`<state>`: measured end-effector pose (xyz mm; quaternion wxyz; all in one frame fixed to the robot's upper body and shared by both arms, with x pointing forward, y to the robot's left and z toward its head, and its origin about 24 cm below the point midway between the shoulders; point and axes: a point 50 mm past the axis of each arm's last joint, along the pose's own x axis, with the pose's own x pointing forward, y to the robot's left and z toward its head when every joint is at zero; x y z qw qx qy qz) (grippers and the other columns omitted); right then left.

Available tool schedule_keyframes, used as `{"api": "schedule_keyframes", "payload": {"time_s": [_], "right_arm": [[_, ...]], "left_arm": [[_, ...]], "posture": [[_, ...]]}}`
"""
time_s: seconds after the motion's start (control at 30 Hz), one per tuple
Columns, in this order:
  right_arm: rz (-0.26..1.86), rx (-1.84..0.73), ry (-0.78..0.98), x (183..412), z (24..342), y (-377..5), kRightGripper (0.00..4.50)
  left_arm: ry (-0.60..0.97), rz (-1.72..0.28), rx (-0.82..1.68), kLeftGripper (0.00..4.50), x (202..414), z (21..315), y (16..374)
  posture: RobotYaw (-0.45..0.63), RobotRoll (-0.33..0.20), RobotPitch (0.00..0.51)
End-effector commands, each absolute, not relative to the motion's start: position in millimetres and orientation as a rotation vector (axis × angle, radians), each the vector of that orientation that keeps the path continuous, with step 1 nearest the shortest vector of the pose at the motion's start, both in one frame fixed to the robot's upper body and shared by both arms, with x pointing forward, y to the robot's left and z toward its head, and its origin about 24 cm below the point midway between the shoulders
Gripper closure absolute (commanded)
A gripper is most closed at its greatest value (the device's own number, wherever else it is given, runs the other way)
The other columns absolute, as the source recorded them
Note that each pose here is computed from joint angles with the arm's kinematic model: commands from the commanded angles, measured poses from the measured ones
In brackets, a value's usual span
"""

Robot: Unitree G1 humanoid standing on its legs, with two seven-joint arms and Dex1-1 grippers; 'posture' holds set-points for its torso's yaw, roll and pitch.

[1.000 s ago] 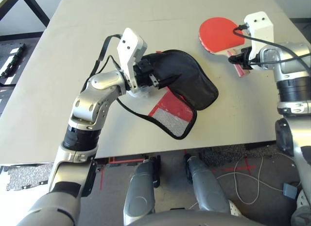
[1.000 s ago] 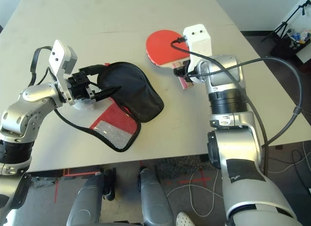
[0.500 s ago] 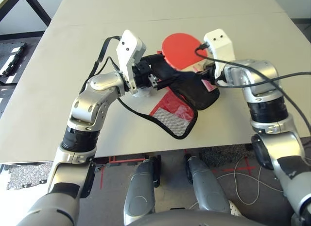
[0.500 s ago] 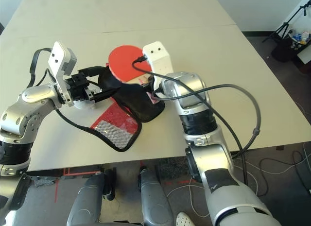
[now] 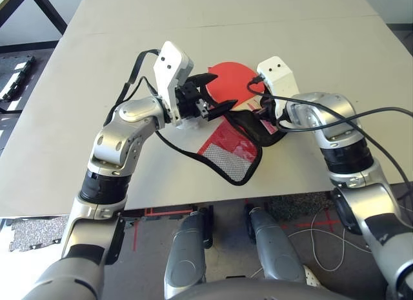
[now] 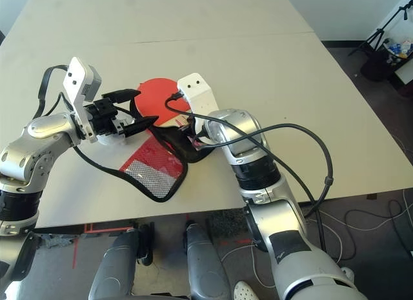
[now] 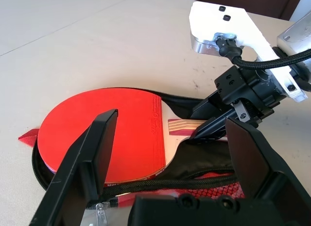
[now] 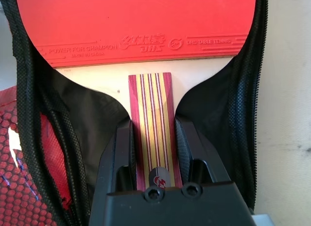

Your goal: Store the ping-pong paddle in its case and zip it.

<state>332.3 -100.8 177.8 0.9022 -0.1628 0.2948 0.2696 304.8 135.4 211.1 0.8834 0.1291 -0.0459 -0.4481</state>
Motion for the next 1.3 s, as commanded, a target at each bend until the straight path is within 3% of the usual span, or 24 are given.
{"api": "schedule_keyframes", "payload": {"time_s": [0.03, 0.2, 0.27, 0.57, 0.97, 1.13, 1.3], "right_arm": [[0.586, -0.33, 0.633, 328.4, 173.4, -98.0, 3.34], [0.56, -0.314, 0.658, 329.4, 170.7, -100.3, 3.34], [0.526, -0.29, 0.663, 331.8, 172.1, -104.8, 2.59], [0.567, -0.233, 0.597, 332.0, 195.7, -126.1, 0.02], [0.765, -0.246, 0.373, 335.0, 209.3, -168.4, 0.02], [0.827, -0.278, 0.308, 335.2, 203.6, -178.4, 0.02], [0.944, -0.293, 0.237, 328.0, 200.8, -186.9, 0.02]], "left_arm": [[-0.088, -0.936, 0.277, 0.0, 302.1, 208.5, 134.9], [-0.087, -0.937, 0.275, 0.0, 302.3, 207.9, 134.3], [-0.087, -0.937, 0.275, 0.0, 302.3, 207.7, 134.1], [-0.089, -0.935, 0.278, 0.0, 303.0, 208.7, 135.5], [-0.134, -0.875, 0.328, 0.0, 302.3, 235.8, 158.9], [-0.132, -0.832, 0.373, 0.0, 296.6, 242.1, 181.6], [-0.098, -0.712, 0.437, 0.0, 281.7, 257.8, 230.2]], "posture": [[0.01, 0.0, 0.261], [0.01, 0.0, 0.26], [0.01, 0.0, 0.26], [0.01, 0.0, 0.258], [0.02, 0.0, 0.248], [0.04, 0.0, 0.247], [0.06, 0.0, 0.249]]}}
